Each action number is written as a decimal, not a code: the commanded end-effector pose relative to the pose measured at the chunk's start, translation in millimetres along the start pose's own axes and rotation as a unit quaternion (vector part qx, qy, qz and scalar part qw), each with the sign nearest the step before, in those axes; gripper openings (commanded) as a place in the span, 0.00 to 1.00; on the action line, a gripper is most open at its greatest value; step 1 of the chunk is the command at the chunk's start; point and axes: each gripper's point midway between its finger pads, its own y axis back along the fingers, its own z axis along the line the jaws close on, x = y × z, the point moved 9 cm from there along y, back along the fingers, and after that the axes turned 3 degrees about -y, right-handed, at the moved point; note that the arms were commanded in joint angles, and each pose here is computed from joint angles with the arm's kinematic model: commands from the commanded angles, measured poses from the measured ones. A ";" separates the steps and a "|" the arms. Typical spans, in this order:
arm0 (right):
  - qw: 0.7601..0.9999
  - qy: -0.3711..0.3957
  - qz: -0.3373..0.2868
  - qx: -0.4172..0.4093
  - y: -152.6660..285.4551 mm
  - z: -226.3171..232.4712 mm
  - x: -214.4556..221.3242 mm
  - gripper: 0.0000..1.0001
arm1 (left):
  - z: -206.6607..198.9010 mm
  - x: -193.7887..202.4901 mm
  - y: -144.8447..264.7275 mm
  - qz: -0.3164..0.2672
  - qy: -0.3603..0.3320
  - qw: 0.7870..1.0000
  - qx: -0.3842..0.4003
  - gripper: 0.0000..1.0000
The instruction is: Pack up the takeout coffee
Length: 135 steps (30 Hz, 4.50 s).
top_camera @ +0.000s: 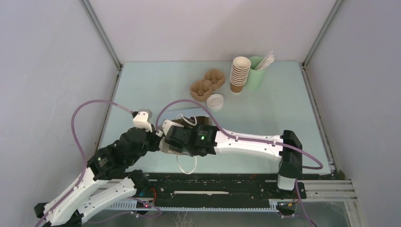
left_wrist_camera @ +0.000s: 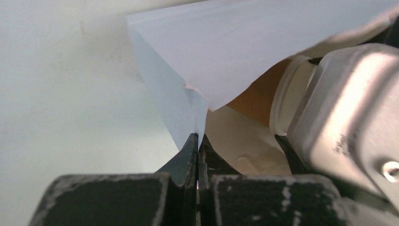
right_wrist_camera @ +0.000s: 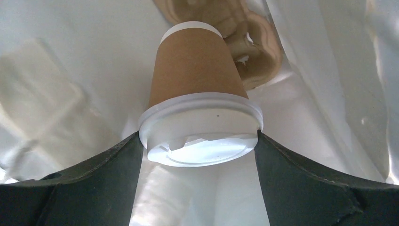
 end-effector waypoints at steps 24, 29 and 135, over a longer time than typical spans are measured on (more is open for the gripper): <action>0.986 0.070 0.097 0.115 59.8 -1.3 55.5 0.57 | -33.5 7.4 -0.4 -0.024 -0.085 0.967 0.239 0.00; 0.983 0.095 0.101 0.123 43.4 -5.7 58.1 0.58 | -36.1 9.7 -6.8 -0.008 -0.094 0.968 0.231 0.00; 0.989 0.038 0.052 0.130 -80.3 -45.5 20.0 0.77 | -35.9 8.3 -6.0 -0.013 -0.071 0.976 0.206 0.00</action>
